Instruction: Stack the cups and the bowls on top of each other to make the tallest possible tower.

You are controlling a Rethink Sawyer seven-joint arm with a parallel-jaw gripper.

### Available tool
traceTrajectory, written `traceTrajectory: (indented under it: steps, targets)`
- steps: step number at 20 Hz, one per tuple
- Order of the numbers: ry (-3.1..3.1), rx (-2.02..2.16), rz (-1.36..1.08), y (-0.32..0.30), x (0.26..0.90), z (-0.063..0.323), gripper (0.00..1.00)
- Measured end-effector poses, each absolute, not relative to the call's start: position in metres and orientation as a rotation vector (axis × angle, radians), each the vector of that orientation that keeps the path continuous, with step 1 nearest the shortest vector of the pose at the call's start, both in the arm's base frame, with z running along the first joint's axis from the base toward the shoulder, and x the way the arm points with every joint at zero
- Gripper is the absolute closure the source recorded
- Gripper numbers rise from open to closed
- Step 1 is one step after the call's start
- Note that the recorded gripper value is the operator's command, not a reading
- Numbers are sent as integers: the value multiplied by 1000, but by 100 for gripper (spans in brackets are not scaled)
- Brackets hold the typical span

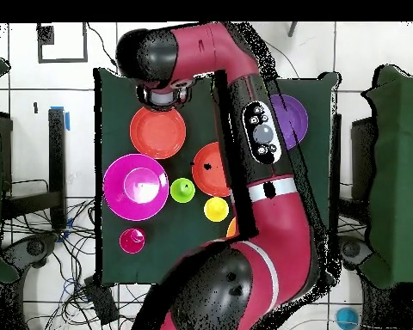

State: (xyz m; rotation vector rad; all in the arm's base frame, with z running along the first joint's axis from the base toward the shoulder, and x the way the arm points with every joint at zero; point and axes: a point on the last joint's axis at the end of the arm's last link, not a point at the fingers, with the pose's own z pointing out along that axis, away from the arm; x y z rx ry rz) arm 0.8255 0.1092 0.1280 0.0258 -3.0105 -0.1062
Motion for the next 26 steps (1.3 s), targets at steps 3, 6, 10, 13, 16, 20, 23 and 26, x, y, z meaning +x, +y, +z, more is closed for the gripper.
traceTrajectory:
  steps: [3,6,10,13,16,20,23,26]
  targets:
    - [-3015,35,-109,112,817,131,0]
    - [-3016,39,-107,111,813,131,0]
    - [-3022,40,-96,108,807,127,0]
    - [-3030,32,-84,104,804,123,0]
    - [-3034,23,-67,100,802,122,0]
    - [-3022,10,-10,92,796,119,0]
    - [-3010,1,25,90,790,119,0]
    - [-2988,-38,65,88,779,121,0]
